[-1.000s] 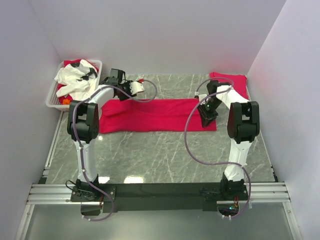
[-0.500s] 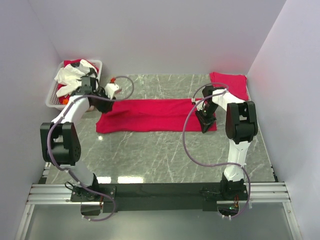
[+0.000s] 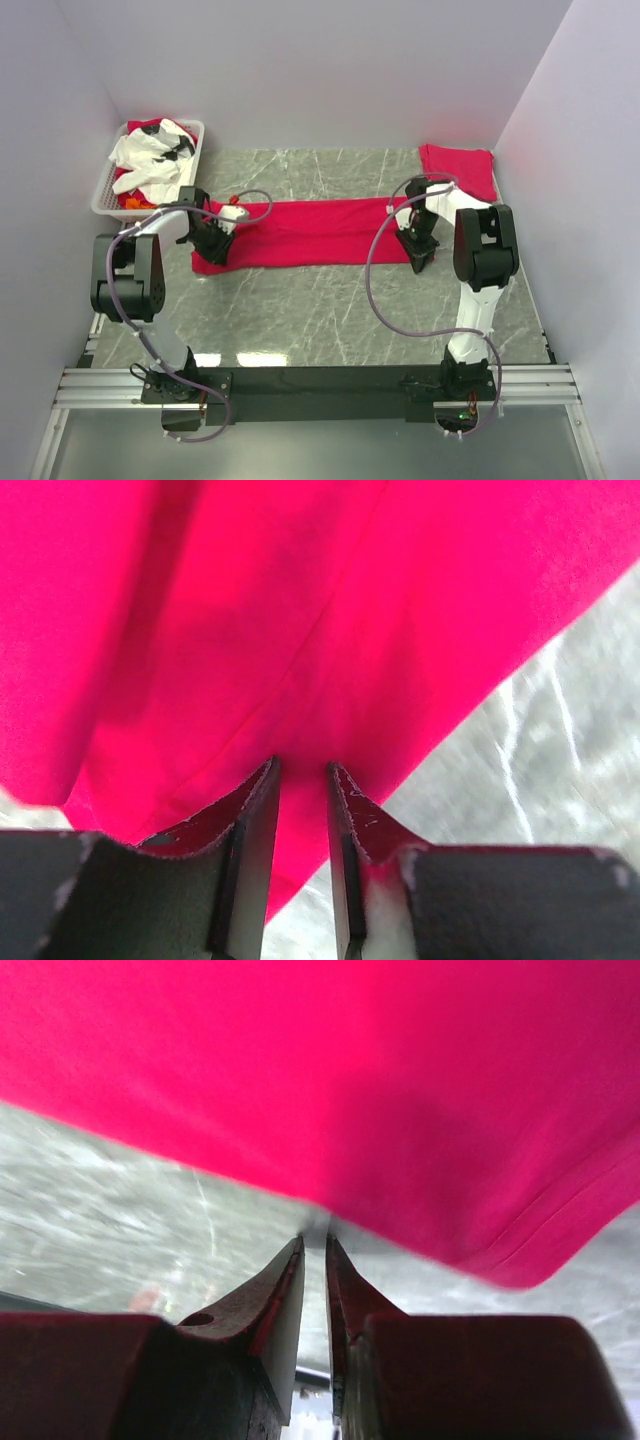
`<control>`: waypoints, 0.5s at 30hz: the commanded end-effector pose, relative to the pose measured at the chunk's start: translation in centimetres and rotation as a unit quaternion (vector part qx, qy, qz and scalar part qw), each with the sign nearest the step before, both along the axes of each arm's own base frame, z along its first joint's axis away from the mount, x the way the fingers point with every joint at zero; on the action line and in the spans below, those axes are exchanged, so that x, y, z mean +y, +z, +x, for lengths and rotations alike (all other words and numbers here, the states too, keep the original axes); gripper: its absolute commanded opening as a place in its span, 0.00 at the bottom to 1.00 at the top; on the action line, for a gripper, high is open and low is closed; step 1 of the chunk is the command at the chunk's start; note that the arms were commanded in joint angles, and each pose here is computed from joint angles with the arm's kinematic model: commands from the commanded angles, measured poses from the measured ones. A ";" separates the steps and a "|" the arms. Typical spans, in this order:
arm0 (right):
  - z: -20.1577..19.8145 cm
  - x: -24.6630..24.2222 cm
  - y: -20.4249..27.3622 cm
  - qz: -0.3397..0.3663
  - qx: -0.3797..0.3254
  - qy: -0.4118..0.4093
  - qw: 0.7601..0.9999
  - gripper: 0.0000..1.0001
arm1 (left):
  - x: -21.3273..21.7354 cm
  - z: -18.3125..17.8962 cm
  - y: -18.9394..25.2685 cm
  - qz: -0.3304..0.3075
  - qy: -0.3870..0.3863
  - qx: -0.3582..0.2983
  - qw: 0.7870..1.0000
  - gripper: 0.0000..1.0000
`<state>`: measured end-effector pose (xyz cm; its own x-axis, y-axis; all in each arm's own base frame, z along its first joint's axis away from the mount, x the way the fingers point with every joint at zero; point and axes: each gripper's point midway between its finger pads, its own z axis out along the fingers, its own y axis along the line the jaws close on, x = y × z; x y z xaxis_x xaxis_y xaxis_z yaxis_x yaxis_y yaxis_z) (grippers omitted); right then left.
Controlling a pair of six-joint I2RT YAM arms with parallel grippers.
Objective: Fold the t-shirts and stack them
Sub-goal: Fold the tshirt
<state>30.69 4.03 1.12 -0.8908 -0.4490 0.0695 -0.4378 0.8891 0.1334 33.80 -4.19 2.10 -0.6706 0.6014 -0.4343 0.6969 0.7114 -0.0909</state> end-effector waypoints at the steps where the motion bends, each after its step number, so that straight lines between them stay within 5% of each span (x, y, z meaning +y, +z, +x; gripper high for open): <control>1: -1.5 -1.9 -0.9 -0.037 0.007 0.024 0.999 0.22 | 0.0 -5.6 -0.6 0.002 -0.021 0.072 0.997 0.31; 6: -1.9 -1.2 0.9 -0.011 -0.008 0.036 0.999 0.24 | -1.0 -4.5 4.2 -0.063 -0.014 0.054 0.996 0.37; 10: 0.2 0.3 3.7 0.030 -0.041 0.028 0.998 0.27 | -1.4 1.8 11.0 -0.096 0.005 -0.025 0.995 0.41; 15: 2.8 1.6 5.4 0.059 -0.072 0.012 0.996 0.27 | 0.6 8.1 12.5 -0.077 0.046 -0.073 0.993 0.41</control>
